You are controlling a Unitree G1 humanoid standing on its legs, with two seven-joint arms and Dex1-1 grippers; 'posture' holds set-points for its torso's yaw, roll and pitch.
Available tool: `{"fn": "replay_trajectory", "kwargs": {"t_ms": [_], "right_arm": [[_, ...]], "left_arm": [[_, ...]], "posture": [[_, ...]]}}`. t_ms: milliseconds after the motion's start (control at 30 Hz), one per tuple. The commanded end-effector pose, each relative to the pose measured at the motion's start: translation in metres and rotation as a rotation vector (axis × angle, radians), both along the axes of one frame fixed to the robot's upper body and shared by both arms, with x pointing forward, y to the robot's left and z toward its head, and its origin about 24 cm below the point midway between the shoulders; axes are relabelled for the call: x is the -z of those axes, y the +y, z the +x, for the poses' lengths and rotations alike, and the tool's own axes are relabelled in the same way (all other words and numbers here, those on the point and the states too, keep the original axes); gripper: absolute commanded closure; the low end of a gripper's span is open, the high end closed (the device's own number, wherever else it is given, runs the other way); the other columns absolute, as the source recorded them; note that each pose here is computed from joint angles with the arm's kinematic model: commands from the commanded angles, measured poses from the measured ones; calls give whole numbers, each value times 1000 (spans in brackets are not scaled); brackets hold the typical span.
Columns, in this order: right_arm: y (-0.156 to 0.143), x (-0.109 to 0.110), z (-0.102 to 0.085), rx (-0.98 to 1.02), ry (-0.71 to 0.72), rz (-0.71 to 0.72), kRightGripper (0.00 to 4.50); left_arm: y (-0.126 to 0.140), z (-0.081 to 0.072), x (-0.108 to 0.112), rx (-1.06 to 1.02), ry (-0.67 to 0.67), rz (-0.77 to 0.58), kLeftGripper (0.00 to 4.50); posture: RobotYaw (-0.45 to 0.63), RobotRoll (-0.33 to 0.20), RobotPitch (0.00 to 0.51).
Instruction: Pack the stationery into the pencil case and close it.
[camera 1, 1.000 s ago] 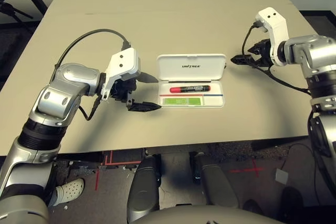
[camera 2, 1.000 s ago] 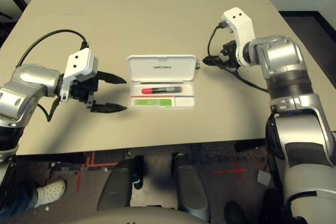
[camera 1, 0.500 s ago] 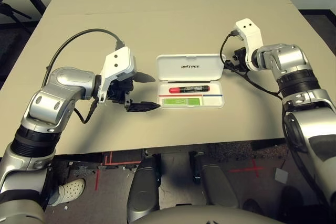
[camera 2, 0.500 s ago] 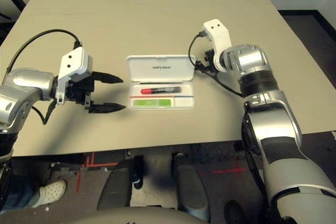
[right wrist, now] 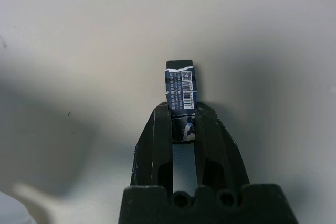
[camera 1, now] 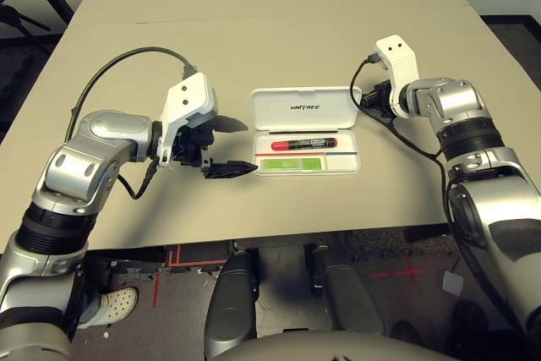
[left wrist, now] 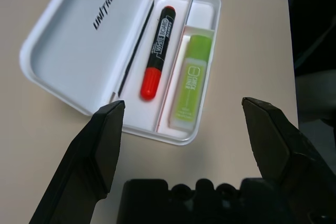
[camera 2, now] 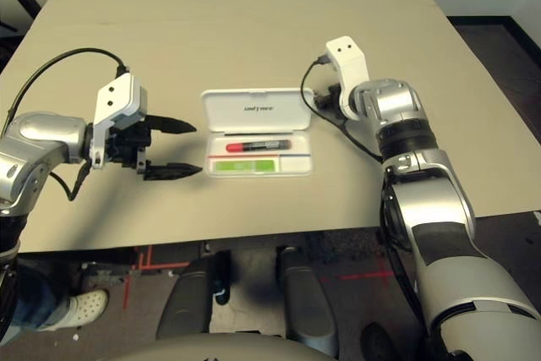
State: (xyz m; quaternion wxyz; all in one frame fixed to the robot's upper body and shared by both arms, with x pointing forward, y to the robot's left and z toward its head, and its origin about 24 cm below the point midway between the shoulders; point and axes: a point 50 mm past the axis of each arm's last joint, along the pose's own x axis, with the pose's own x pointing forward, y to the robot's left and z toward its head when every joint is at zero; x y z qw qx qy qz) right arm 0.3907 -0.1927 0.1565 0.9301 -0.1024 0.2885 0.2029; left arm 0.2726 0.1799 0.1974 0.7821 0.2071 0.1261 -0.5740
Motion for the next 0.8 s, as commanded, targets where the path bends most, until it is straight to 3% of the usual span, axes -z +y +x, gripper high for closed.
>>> {"fn": "replay_trajectory", "kwargs": {"t_ms": [33, 200, 400, 567, 800], "right_arm": [[-11, -3, -4, 3, 10, -3, 4211], [-28, -25, -13, -51, -50, -30, 4211], [-44, -54, -44, -239, -73, -42, 4211], [-53, -60, -78, -445, -26, -144, 4211], [-43, -74, -102, -726, -42, -158, 4211]], "left_arm": [[5, 1, 1, -1, 5, -7, 0], [9, 0, 10, 2, 9, -13, 0], [7, -3, 13, 14, 13, -44, 0], [6, -2, 12, 33, -10, -42, 0], [7, 2, 6, 47, -35, -38, 0]], "posture": [[70, 0, 199], [36, 0, 197], [10, 0, 201], [-12, 0, 199], [-15, 0, 197]]}}
